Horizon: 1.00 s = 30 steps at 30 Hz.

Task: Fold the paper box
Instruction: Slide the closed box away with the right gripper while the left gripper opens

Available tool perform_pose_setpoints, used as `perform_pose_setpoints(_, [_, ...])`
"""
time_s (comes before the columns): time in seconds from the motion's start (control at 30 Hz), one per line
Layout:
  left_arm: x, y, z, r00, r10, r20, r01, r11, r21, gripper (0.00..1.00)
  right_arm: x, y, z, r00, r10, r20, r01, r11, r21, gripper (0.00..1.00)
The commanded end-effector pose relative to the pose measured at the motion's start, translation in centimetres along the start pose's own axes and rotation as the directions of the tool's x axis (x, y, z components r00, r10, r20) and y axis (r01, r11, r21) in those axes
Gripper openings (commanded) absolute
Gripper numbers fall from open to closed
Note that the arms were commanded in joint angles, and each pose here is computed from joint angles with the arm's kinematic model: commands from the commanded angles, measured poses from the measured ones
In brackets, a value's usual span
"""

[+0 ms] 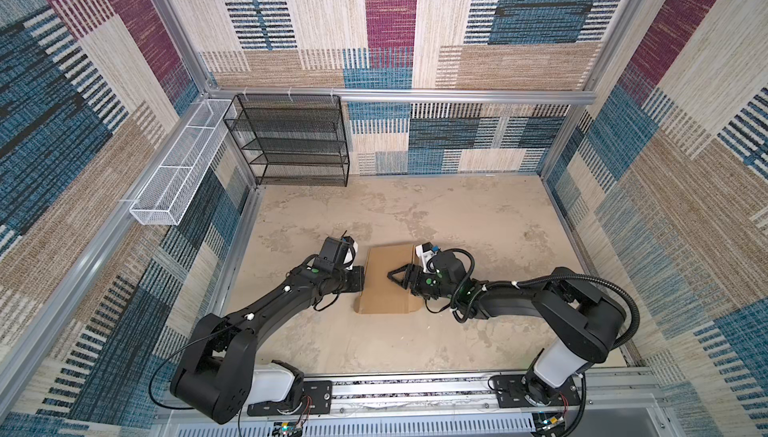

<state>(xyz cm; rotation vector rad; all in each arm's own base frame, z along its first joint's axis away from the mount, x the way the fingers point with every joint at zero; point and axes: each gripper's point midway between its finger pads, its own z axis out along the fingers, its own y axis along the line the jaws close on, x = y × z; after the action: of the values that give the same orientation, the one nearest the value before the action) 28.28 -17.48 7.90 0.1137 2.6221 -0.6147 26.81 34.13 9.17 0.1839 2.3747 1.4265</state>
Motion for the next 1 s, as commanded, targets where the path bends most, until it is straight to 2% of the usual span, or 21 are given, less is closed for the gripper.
perform_pose_setpoints(0.0, [-0.7, -1.3, -0.5, 1.000, 0.007, 0.016, -0.008, 0.999, 0.052, 0.12, -0.5, 0.8, -0.1, 0.999, -0.028, 0.022, 0.029, 0.999, -0.016, 0.66])
perform_pose_setpoints(0.17, [-1.0, -1.4, -0.9, 1.000, 0.010, 0.025, -0.011, 0.999, 0.046, 0.16, -0.7, 0.6, -0.2, 0.999, -0.038, 0.031, 0.038, 0.999, 0.000, 0.60])
perform_pose_setpoints(0.4, [-1.5, -1.4, -1.6, 0.999, 0.017, 0.036, -0.018, 0.999, 0.031, 0.23, -1.0, 0.5, -0.6, 0.997, -0.057, 0.048, 0.056, 0.998, 0.024, 0.57])
perform_pose_setpoints(0.73, [-3.1, -0.2, -5.3, 0.990, 0.032, 0.140, -0.024, 0.998, -0.060, 0.33, -1.1, 0.9, -1.1, 0.995, -0.078, 0.058, 0.077, 0.997, 0.018, 0.54])
perform_pose_setpoints(0.97, [-4.0, 0.4, -7.3, 0.979, -0.015, 0.201, 0.019, 1.000, -0.017, 0.45, -1.1, 2.0, -1.7, 0.993, -0.103, 0.054, 0.104, 0.994, -0.022, 0.53])
